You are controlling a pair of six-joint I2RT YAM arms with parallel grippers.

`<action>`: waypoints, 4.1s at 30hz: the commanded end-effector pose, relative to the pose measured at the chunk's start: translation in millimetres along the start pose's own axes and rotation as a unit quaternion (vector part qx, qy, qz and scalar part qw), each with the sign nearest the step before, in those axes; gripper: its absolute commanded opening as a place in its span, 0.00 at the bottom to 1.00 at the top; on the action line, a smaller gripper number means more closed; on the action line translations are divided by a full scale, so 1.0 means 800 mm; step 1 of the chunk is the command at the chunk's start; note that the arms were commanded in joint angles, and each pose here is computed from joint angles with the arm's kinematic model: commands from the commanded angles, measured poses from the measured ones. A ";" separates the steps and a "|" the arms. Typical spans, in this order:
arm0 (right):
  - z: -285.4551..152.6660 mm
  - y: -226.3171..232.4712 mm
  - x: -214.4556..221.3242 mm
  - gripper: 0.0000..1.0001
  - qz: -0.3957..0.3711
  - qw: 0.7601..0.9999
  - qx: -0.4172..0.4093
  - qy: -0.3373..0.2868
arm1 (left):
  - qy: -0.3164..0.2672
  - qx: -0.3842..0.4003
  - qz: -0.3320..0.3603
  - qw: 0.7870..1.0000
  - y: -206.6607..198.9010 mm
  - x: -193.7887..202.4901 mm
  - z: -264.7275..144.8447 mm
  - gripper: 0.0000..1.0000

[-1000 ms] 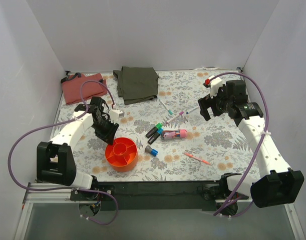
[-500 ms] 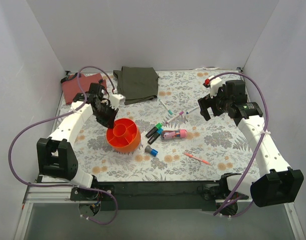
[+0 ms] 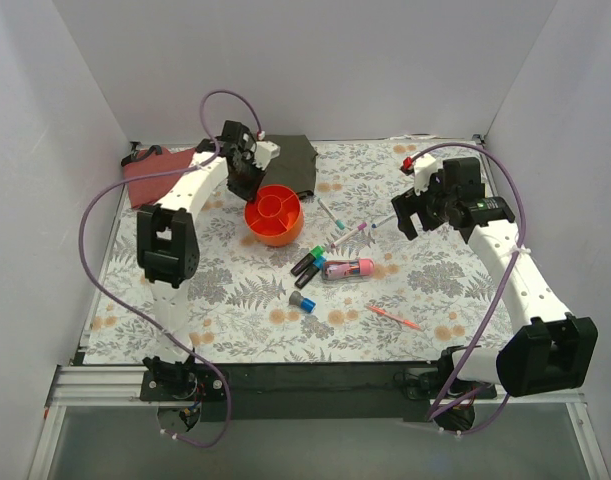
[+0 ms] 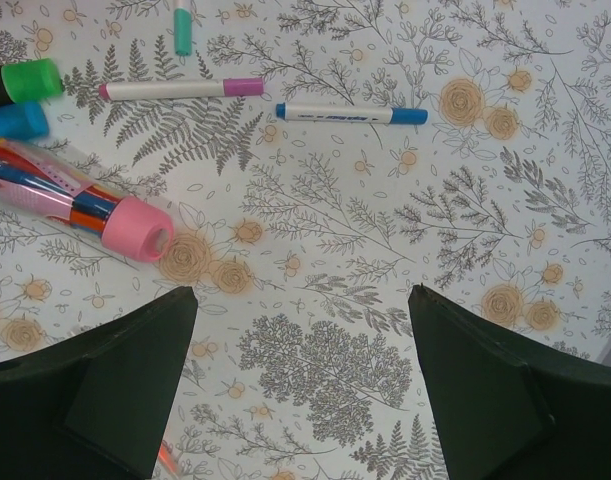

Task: Sort the stationery into containers
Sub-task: Place the storage box at the center of the board, then pick up the pen from the center of the board.

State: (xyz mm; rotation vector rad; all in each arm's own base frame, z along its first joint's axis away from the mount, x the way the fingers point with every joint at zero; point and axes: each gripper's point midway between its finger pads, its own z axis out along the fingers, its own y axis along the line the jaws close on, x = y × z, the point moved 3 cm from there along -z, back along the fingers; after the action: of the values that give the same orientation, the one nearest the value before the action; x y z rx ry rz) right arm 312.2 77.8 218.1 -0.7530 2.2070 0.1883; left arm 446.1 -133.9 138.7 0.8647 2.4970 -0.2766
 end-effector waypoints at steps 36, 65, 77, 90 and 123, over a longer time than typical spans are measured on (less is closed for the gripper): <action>0.003 -0.011 -0.007 0.98 0.026 0.999 0.011 -0.023 | -0.237 0.031 0.067 0.969 -0.148 -0.158 -0.204 0.75; -0.013 -0.122 0.085 0.96 0.220 0.975 -0.015 -0.028 | -0.028 0.091 0.300 0.949 -0.334 -0.088 -0.001 0.81; -0.026 -0.121 0.088 0.96 0.204 0.979 -0.016 -0.013 | -0.034 0.092 0.298 0.949 -0.346 -0.084 0.057 0.81; -0.014 -0.109 0.107 0.94 0.224 0.974 -0.034 0.001 | -0.111 0.002 0.304 0.946 -0.317 -0.144 0.111 0.67; -0.006 -0.108 0.122 0.93 0.247 0.968 -0.029 0.023 | -0.133 0.107 0.213 0.962 -0.282 -0.167 0.144 0.52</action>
State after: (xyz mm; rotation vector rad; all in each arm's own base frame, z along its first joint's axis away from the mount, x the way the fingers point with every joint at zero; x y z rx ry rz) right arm 309.3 -38.9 163.8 -0.2438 2.4005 0.4736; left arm 442.5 -413.9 87.0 1.3524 2.0298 -0.4247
